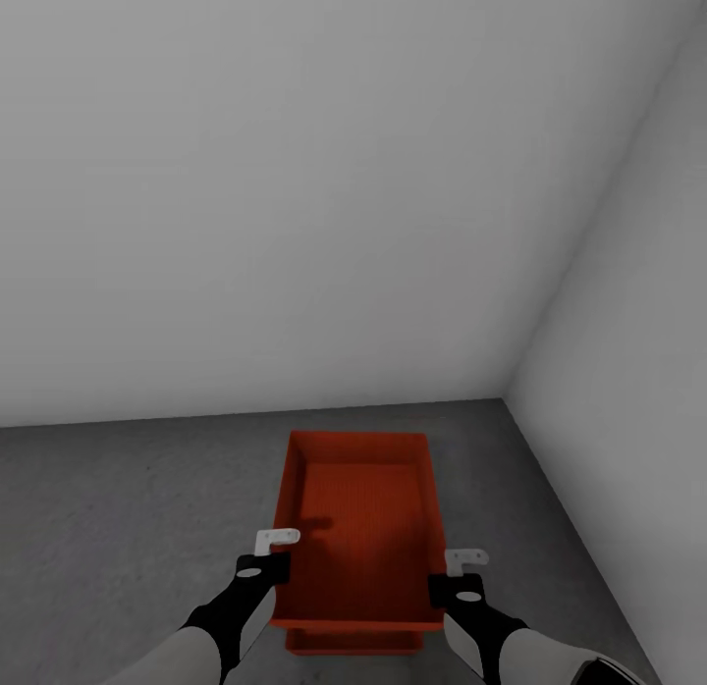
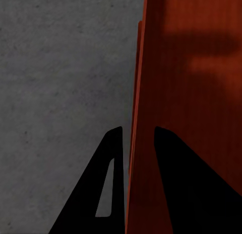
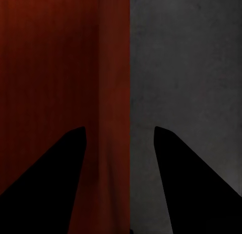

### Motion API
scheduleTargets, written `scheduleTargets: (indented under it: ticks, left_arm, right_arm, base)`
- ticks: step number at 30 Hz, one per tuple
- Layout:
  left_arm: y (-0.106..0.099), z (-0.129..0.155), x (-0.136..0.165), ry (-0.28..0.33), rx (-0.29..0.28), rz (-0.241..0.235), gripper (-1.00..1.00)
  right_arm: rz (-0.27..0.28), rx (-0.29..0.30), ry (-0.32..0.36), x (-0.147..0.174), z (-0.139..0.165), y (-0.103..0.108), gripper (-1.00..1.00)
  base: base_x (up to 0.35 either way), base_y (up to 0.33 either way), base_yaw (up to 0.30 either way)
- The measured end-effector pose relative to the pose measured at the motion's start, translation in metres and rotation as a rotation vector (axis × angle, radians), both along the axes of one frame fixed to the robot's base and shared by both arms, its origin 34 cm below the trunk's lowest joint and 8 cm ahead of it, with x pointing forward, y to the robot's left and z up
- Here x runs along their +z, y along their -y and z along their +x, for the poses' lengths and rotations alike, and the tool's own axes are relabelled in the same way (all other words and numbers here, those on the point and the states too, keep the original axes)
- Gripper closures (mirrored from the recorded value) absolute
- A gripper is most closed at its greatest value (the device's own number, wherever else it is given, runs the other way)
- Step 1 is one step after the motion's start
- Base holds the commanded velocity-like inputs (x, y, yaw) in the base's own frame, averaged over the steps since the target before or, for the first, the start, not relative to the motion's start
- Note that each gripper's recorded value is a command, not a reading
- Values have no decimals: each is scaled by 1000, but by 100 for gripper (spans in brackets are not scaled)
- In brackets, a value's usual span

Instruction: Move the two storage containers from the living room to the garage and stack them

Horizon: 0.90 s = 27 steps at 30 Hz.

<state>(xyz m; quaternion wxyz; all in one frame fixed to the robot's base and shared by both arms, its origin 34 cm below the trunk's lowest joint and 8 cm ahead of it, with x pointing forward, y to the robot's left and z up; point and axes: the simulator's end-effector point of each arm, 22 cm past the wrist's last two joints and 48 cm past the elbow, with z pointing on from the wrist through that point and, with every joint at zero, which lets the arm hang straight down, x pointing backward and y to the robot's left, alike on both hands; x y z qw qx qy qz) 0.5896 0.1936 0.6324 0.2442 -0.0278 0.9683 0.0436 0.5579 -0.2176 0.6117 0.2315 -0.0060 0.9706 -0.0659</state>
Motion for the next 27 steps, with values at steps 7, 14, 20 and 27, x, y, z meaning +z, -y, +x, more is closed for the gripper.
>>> scheduleTargets:
  ticks: [7,14,20,27]
  left_arm:
    - [0,1,1,3,0,0,100]
    - [0,2,1,4,0,0,100]
    - [0,0,0,0,0,0,100]
    - [0,0,0,0,-1,1,100]
  right_arm:
    - [1,-1,3,1,1,0,100]
    - [1,-1,4,1,1,0,100]
    - [0,0,0,0,0,0,100]
    - [0,0,-1,0,0,0,100]
  base:
    - [0,0,0]
    - [0,0,0]
    - [0,0,0]
    - [0,0,0]
